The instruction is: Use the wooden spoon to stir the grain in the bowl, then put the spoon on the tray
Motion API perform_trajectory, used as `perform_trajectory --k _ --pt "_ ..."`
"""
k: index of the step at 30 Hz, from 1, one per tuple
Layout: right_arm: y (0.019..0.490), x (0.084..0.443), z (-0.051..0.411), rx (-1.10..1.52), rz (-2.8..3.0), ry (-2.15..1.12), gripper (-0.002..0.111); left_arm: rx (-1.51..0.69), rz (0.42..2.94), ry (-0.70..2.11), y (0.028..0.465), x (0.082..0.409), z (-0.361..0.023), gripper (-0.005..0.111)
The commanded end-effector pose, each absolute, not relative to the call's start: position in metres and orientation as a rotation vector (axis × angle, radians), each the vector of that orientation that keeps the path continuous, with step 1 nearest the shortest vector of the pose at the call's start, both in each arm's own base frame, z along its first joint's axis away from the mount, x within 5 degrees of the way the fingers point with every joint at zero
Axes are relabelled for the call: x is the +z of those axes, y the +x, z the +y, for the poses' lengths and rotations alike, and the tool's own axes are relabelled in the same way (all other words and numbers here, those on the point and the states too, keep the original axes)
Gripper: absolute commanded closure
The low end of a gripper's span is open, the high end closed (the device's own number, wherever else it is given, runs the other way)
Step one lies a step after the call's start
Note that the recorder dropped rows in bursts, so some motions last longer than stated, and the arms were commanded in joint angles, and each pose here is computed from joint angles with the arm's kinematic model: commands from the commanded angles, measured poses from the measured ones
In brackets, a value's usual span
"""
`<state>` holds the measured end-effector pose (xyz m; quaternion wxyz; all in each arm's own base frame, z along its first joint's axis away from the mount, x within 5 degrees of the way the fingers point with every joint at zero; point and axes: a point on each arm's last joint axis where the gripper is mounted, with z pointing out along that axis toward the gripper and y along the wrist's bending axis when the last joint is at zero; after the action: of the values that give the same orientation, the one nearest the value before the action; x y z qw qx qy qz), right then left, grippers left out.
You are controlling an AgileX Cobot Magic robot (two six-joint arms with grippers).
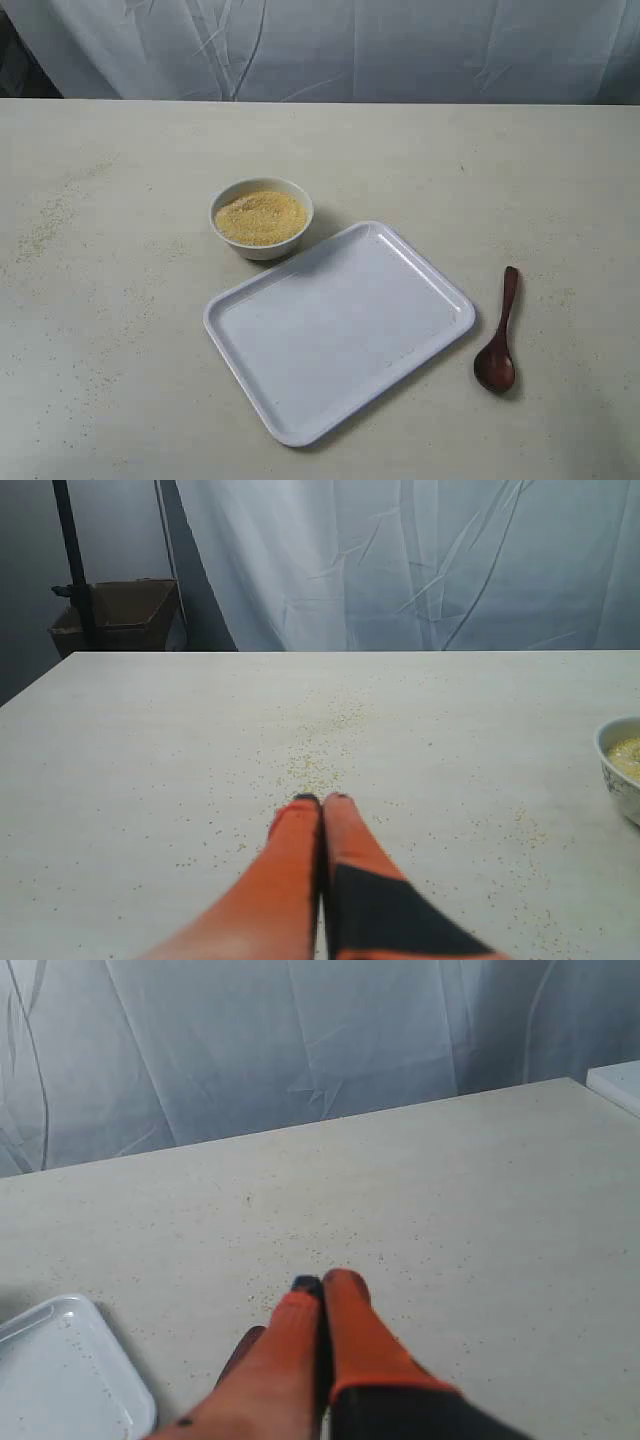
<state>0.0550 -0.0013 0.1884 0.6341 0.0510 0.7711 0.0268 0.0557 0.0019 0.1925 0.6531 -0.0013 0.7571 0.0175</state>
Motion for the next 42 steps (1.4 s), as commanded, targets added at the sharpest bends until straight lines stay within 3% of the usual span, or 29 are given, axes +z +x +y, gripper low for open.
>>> perform_trajectory --k 1,13,23,26,36,42 --pt "0.055 0.188 -0.002 0.050 1.753 0.115 0.108 0.043 1.714 -0.003 0.055 0.192 0.002 0.107" --pt "0.052 0.232 -0.001 0.054 1.269 0.072 0.108 0.043 1.714 -0.003 0.055 0.192 0.002 0.107" --pt "0.047 0.245 -0.001 0.060 1.114 0.063 0.108 0.043 1.714 -0.003 0.055 0.192 0.002 0.107" --pt "0.049 0.248 -0.002 0.070 1.220 0.087 0.109 0.043 1.714 -0.003 0.055 0.192 0.002 0.107" --pt "0.076 0.316 -0.002 0.050 2.011 0.133 0.109 0.043 1.714 -0.003 0.055 0.192 0.002 0.107" --pt "0.114 0.298 -0.002 0.070 2.182 0.164 0.109 0.043 1.714 -0.003 0.055 0.192 0.002 0.107"
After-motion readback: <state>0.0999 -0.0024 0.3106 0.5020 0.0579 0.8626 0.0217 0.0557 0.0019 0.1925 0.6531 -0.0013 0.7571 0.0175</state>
